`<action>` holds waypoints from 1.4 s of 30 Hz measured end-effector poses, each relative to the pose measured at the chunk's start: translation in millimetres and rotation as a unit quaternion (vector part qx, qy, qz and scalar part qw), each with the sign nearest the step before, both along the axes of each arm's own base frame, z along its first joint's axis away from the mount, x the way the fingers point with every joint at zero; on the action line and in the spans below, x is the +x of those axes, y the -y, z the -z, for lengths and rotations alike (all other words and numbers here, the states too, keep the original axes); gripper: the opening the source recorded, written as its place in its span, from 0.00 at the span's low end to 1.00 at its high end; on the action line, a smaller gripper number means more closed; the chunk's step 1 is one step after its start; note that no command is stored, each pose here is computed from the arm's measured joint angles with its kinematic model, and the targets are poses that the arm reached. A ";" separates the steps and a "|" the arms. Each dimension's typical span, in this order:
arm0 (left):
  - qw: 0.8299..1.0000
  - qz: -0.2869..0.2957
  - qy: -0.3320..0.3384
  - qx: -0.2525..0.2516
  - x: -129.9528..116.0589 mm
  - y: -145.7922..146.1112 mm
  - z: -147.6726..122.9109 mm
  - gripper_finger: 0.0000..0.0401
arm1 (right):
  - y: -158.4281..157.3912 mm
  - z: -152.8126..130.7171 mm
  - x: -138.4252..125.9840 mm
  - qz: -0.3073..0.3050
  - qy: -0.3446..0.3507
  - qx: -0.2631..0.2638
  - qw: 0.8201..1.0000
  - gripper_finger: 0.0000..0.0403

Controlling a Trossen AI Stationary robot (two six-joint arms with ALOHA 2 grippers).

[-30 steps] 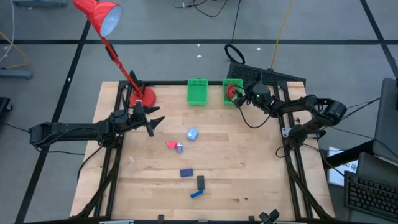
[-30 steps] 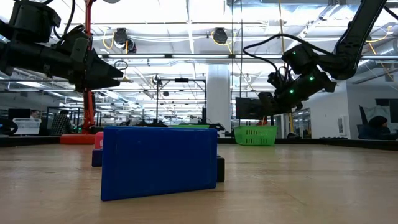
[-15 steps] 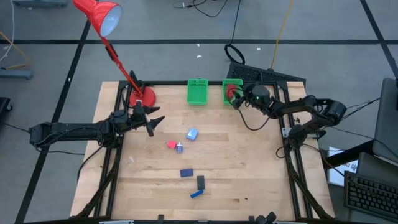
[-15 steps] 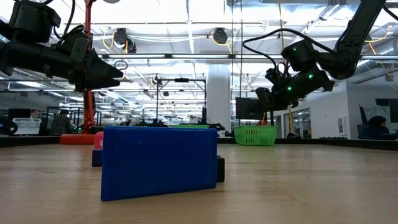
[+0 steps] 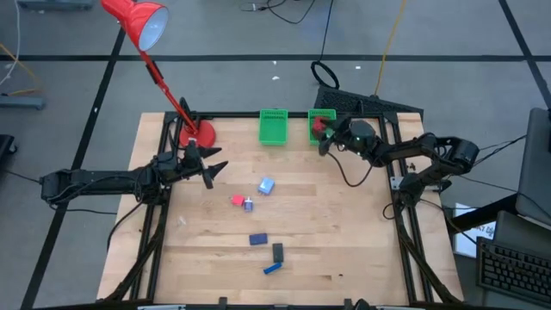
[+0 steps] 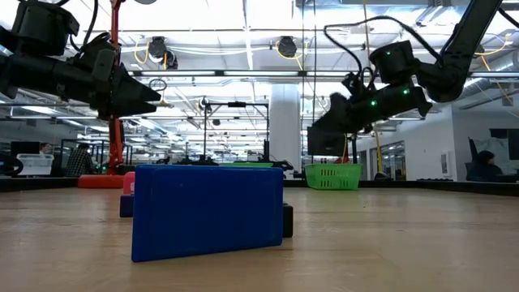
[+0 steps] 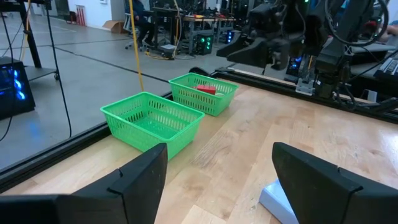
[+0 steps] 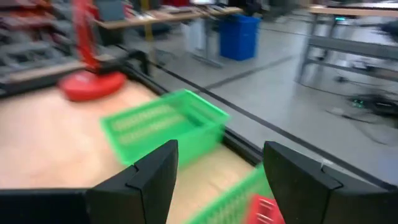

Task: Pick & Place Office items
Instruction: Put the top blue digital timer into left green basket

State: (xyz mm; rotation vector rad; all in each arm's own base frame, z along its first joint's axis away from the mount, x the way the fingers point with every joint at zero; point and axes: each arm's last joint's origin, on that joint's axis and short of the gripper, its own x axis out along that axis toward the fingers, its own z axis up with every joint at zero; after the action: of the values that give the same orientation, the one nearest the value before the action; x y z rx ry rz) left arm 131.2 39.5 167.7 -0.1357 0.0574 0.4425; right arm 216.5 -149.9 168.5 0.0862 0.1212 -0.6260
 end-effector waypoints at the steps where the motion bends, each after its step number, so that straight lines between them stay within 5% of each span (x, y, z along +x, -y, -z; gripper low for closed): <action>1: 1.000 0.000 0.000 0.000 0.0 0.0 0.0 0.73 | -1.2 -1.3 1.0 -0.015 0.009 0.002 1.000 0.56; 22: 1.000 0.000 0.000 0.000 0.0 0.0 0.0 0.72 | -27.2 -14.1 16.5 -0.189 0.071 -0.021 0.979 0.56; 32: 1.000 0.000 0.000 0.000 0.0 0.0 0.0 0.73 | -66.7 -14.9 30.9 -0.361 0.095 0.064 0.926 0.56; 42: 1.000 0.000 0.000 0.000 0.0 0.0 0.0 0.68 | -131.1 -32.8 39.8 -0.487 0.144 0.033 0.861 0.56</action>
State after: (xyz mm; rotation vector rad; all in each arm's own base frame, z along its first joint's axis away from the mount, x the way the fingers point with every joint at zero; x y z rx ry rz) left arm 131.2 39.5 167.7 -0.1357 0.0575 0.4421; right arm 256.3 -18.8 201.3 0.1674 -0.1106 0.4134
